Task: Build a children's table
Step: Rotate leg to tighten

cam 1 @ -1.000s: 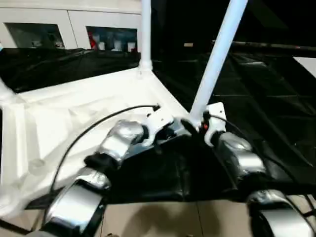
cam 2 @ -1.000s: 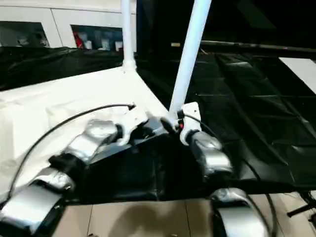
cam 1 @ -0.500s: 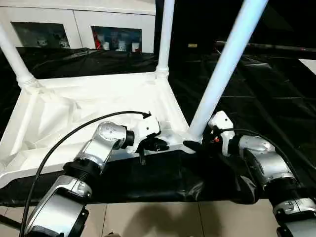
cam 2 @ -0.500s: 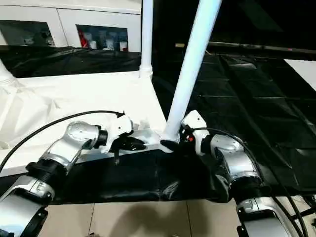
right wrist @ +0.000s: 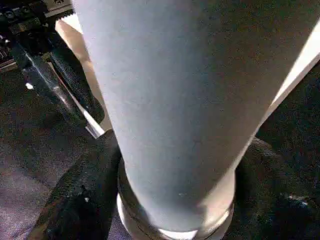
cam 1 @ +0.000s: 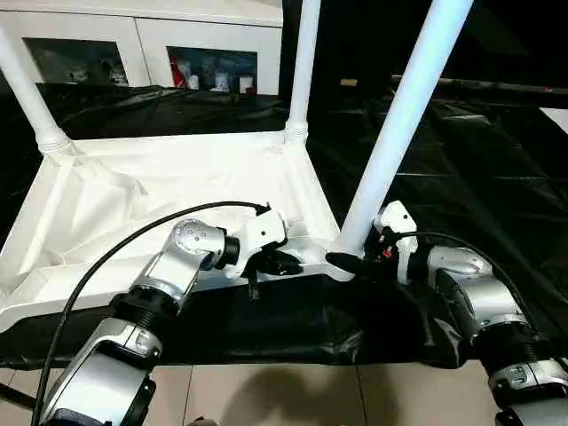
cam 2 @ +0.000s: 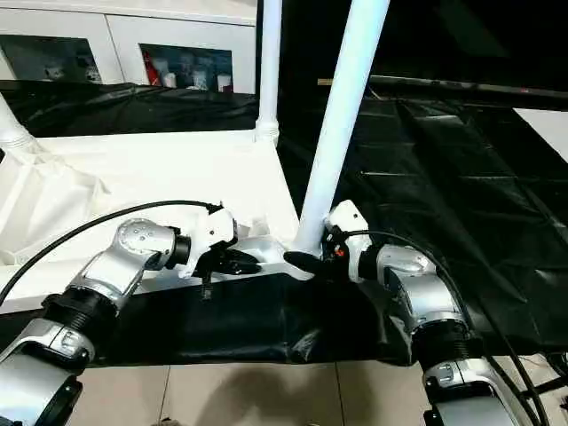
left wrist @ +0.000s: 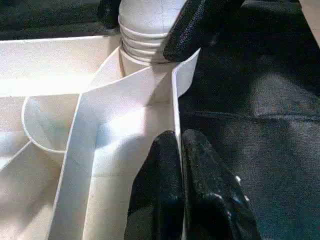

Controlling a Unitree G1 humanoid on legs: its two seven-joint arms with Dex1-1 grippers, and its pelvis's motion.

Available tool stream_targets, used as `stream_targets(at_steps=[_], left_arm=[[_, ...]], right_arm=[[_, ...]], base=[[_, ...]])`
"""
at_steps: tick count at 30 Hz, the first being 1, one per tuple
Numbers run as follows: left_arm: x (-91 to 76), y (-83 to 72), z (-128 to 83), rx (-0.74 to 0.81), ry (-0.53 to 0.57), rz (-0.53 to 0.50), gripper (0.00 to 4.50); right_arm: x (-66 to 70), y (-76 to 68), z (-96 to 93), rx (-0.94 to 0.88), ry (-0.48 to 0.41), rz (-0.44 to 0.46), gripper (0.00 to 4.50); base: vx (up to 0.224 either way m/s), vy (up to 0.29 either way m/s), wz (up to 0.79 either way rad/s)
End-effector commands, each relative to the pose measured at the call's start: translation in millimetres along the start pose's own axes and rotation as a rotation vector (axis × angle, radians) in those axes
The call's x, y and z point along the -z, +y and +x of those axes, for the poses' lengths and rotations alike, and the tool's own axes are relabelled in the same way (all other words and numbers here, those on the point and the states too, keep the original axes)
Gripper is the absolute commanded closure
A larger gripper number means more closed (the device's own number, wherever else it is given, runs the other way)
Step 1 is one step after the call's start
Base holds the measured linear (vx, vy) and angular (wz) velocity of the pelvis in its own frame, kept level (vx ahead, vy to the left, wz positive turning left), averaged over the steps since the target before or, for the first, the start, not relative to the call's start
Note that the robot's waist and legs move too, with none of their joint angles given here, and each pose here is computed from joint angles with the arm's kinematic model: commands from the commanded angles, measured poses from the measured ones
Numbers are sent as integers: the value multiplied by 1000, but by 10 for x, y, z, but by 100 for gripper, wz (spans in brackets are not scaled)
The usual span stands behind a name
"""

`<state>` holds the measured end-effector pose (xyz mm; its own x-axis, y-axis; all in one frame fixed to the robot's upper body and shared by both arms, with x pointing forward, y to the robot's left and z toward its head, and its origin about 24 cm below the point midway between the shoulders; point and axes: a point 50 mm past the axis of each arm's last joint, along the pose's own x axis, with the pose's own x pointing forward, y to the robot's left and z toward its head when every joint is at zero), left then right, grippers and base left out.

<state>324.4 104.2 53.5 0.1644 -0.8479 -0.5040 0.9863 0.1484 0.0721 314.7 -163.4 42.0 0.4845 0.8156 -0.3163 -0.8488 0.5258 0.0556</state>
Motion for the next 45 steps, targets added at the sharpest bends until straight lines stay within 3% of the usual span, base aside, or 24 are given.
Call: stream_targets(at_steps=[1, 6, 9, 11, 14, 15, 16, 19, 20, 24, 26, 30, 34, 35, 41, 45], left_arm=[[113, -99, 72, 44, 19, -41, 450], [124, -103, 68, 41, 24, -48, 450], [113, -60, 113, -24, 25, -90, 450], [113, -57, 116, -27, 25, -92, 450], [85, 50, 268, -184, 72, -130, 450], [85, 50, 268, -184, 72, -130, 450], [17, 96, 420, -286, 84, -173, 450], [-8, 101, 461, -306, 82, -184, 450], [-65, 98, 526, -318, 76, -188, 450], [-180, 78, 640, -308, 61, -171, 450], [-192, 78, 657, -305, 61, -165, 450], [-168, 75, 633, -280, 59, -139, 450], [-89, 99, 507, -252, 64, -127, 450], [-45, 110, 411, -218, 62, -114, 450], [31, 104, 210, -123, 35, -78, 450], [58, 85, 152, -83, 27, -82, 450]], right_arm=[[42, 55, 20, -43, 21, 4, 170], [68, 61, 38, -26, 18, 14, 177], [95, -9, 88, 132, -20, 63, 178], [96, -13, 91, 140, -21, 65, 178], [147, -125, 214, 491, -88, 216, 178], [147, -125, 214, 491, -88, 216, 178], [191, -116, 337, 680, -91, 316, 178], [200, -104, 371, 717, -86, 337, 178], [176, -53, 468, 734, -83, 348, 178], [86, 76, 679, 690, -85, 316, 178], [65, 93, 713, 681, -91, 307, 122], [-24, 74, 692, 623, -131, 252, 86], [-81, -14, 531, 518, -130, 160, 67], [-105, -67, 390, 424, -110, 95, 67], [-115, -166, 45, 253, -34, -41, 67], [-104, -187, -53, 200, 0, -70, 67]], base=[[0, 0, 0], [0, 0, 0], [0, 0, 0], [0, 0, 0], [0, 0, 0], [0, 0, 0], [0, 0, 0], [0, 0, 0], [0, 0, 0], [0, 0, 0], [0, 0, 0], [0, 0, 0], [0, 0, 0], [0, 0, 0], [0, 0, 0], [0, 0, 0]])
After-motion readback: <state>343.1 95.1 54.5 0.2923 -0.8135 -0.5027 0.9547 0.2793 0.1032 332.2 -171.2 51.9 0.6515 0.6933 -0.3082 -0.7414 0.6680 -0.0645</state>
